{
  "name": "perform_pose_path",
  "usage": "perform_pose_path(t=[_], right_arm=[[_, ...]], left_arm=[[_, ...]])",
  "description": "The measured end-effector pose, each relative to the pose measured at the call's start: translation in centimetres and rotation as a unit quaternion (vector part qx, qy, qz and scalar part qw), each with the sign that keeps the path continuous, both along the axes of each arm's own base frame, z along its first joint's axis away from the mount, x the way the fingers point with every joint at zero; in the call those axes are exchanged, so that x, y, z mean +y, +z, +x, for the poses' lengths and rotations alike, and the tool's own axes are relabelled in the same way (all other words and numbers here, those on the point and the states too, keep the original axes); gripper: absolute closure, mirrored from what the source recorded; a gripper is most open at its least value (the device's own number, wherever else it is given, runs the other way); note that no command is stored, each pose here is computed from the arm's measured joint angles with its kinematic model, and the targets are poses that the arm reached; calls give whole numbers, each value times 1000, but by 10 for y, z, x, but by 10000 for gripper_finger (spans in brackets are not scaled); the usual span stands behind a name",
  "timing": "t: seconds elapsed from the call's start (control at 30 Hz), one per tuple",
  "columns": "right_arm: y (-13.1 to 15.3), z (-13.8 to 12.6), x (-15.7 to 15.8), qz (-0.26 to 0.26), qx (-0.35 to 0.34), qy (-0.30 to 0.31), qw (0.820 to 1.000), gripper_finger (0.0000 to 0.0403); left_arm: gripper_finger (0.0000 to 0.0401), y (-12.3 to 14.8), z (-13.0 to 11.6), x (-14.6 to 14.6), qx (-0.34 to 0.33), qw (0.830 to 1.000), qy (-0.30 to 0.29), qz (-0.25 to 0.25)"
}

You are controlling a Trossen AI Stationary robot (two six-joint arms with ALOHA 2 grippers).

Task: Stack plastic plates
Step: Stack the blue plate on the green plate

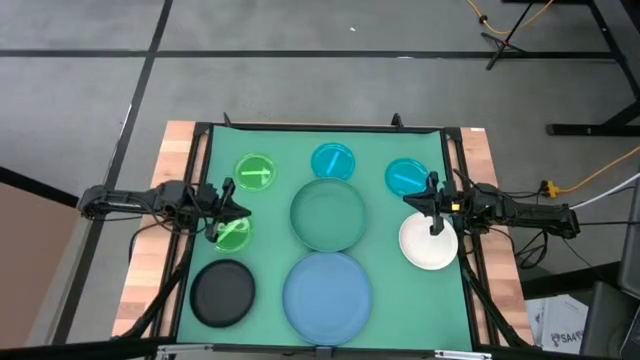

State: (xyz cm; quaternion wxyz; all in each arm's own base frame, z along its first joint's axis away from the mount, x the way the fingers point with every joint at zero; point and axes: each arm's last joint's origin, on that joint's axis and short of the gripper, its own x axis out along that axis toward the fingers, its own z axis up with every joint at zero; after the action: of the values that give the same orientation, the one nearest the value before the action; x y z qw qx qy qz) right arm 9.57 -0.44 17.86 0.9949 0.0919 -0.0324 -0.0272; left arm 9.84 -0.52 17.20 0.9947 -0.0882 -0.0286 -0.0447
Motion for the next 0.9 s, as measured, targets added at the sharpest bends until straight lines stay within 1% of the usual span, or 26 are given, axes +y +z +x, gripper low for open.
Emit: perform_pose_path(t=[0.17, 0.27, 0.4, 0.5, 0.6, 0.73, 0.9], right_arm=[[-2, 1, -1, 3, 12, -17, 1000, 380], [-3, 4, -2, 12, 20, -35, 999, 380], [-6, 10, -3, 15, 39, -38, 998, 380], [-6, 17, -3, 21, 45, -36, 998, 380], [-5, 25, -3, 37, 44, -28, 998, 380], [0, 41, -2, 43, 92, -5, 995, 380], [9, 65, 0, 58, 148, 28, 987, 380]], left_arm=[[395, 10, -1, 2, -49, 998, 36, -9], [395, 17, -3, 4, -88, 994, 65, -12], [395, 23, -4, 5, -120, 988, 93, 4], [395, 22, -4, 6, -116, 987, 112, 3], [395, 21, -2, 6, -108, 988, 109, 0], [395, 17, 2, 6, -85, 991, 106, -17], [395, 12, 7, 6, -54, 993, 109, -14]])
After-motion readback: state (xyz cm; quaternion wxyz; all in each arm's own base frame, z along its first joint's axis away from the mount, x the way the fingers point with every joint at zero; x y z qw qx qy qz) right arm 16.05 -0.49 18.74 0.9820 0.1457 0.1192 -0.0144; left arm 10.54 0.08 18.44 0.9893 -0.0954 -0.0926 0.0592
